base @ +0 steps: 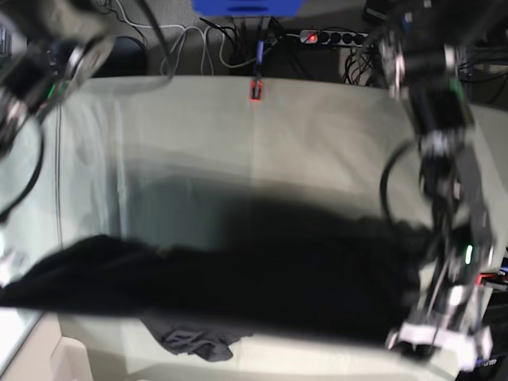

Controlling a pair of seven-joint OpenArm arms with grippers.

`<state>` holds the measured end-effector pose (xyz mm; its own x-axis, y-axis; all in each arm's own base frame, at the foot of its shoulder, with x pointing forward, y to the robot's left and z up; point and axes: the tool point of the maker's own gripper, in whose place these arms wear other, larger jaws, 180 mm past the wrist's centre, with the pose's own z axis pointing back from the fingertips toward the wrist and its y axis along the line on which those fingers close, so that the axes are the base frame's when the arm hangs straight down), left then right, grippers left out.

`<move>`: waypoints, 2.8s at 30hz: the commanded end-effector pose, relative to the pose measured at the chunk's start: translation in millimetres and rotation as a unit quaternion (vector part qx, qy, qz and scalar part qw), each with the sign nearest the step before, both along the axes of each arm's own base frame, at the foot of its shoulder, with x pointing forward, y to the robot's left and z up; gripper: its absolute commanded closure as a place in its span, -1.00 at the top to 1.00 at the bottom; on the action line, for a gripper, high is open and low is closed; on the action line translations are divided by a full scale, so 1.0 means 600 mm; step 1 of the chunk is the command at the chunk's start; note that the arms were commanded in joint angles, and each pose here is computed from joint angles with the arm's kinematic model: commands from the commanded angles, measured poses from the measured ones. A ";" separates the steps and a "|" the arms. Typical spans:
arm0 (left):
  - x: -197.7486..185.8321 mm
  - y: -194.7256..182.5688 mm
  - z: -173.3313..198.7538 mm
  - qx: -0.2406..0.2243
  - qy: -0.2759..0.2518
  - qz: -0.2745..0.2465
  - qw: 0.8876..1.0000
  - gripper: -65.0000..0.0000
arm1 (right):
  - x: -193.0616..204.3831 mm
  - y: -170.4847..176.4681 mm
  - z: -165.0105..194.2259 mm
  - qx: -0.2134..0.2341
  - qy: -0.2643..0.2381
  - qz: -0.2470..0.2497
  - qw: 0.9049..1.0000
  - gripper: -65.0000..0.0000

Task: Layout the t-shirt on the table in an organized manner, then fold the t-shirt properly
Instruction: 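Lift the shirt with both grippers, swing it, and lay it flat, then hold the shirt edge with both grippers and drag it to straighten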

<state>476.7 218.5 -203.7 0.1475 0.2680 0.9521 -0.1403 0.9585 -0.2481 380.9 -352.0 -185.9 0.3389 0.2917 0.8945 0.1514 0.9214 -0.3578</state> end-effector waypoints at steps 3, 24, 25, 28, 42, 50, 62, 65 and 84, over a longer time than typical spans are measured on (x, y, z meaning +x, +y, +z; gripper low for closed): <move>0.066 -0.029 0.145 0.014 -0.093 -0.022 0.995 -1.00 | 0.042 -0.012 0.129 -0.038 -0.076 0.000 0.996 -1.00; 0.031 0.052 0.029 0.084 -0.001 -0.006 0.996 -1.00 | -0.038 0.092 -0.023 -0.039 0.013 0.033 0.999 -1.00; 0.014 0.054 0.005 0.091 0.013 -0.009 0.996 -1.00 | -0.046 0.103 -0.043 -0.029 0.021 0.039 0.999 -1.00; -0.051 0.075 -0.071 0.088 0.055 0.004 0.995 -1.00 | -0.079 0.129 -0.102 -0.007 0.047 0.054 0.997 -1.00; -0.266 0.123 -0.309 0.044 0.227 0.056 0.971 -1.00 | -0.247 0.150 -0.262 0.019 0.193 0.061 0.979 -1.00; -0.324 0.128 -0.340 0.055 0.260 0.054 0.962 -1.00 | -0.326 0.152 -0.283 0.018 0.239 0.048 0.970 -1.00; -0.388 0.192 -0.352 0.049 0.284 0.110 0.951 -1.00 | -0.380 0.092 -0.285 0.005 0.264 -0.005 0.964 -1.00; -0.402 0.188 -0.365 0.047 0.296 0.108 0.948 -1.00 | -0.392 0.095 -0.293 0.009 0.273 -0.005 0.962 -1.00; -0.476 0.179 -0.461 0.011 0.373 0.120 0.920 -1.00 | -0.440 0.121 -0.423 0.112 0.305 0.002 0.946 -1.00</move>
<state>199.7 319.3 -476.9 0.6820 0.3577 0.6379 -0.4597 0.8880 -0.0064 112.6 -274.7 -447.5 0.8289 0.1118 0.5481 -0.0291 0.9871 -0.1573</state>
